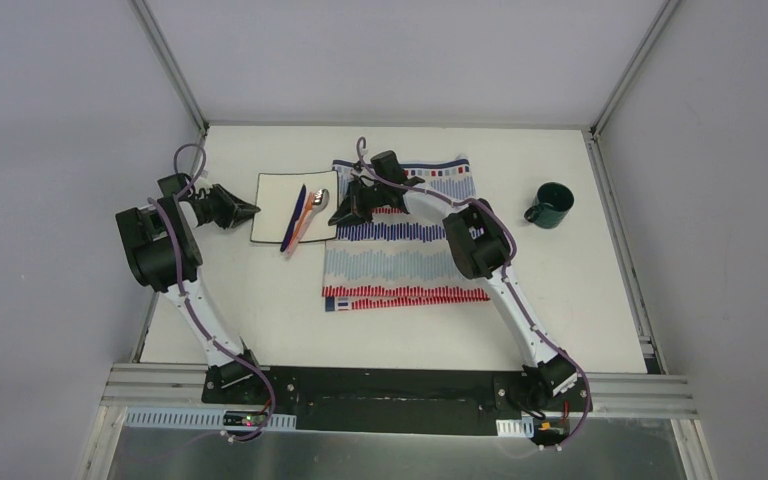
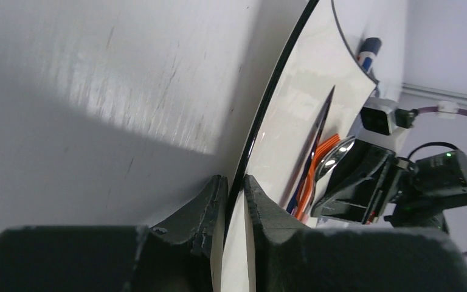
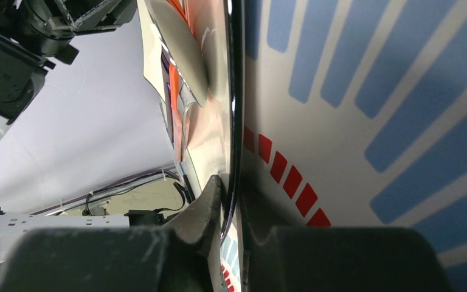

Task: Set the dinner table for one person
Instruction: Pick up the plate at the center of the board.

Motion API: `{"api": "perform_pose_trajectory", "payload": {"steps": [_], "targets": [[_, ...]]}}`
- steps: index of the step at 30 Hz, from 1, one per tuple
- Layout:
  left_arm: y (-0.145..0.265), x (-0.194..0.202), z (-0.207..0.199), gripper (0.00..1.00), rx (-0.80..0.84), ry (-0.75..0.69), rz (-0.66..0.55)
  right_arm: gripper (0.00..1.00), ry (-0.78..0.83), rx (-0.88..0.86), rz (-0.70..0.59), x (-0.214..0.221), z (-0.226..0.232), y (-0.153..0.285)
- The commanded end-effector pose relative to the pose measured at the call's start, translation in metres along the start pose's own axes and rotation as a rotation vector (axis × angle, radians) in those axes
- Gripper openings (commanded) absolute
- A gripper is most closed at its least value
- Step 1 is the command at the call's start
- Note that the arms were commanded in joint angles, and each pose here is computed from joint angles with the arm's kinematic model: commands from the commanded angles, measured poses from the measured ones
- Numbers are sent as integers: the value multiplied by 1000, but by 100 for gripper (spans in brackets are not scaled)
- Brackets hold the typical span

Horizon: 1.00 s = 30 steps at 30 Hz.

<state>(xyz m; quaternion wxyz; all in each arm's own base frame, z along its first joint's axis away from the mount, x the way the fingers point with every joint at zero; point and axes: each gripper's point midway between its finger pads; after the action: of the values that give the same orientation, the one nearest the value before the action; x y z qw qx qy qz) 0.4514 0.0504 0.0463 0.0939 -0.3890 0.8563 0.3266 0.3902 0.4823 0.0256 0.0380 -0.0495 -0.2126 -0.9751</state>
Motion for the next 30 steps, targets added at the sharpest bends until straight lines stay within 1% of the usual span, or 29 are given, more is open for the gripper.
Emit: {"api": "perform_pose_trajectory", "payload": {"steps": [1, 6, 10, 15, 23, 27, 30], "targets": [[-20, 58, -13, 17, 142, 119, 190, 3, 41, 43, 46, 28, -11, -21], [-23, 60, -17, 28, 224, 116, 226, 3, 33, 40, 51, 29, -12, -24], [-20, 65, -13, 39, 205, 84, 253, 3, 34, 43, 55, 32, -13, -25], [-25, 68, -11, 40, 217, 99, 269, 3, 28, 43, 54, 31, -15, -27], [-40, 83, -15, 36, 213, 95, 315, 2, 13, 36, 53, 29, -18, -32], [-43, 85, -27, 28, 211, 70, 323, 2, 10, 35, 51, 29, -18, -33], [-44, 87, -36, 15, 205, 43, 332, 2, 11, 29, 49, 28, -16, -33]]}}
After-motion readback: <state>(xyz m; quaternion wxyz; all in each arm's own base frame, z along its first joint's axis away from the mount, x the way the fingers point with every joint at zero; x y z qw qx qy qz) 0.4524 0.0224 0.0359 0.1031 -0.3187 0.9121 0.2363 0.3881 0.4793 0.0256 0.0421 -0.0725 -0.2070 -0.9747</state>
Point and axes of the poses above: each gripper's point midway between its finger pads, its own y axis back along the fingers, its own z axis along the line the jaws close on, x = y × z, and after that the axes turned 10 degrees about -y, right-handed
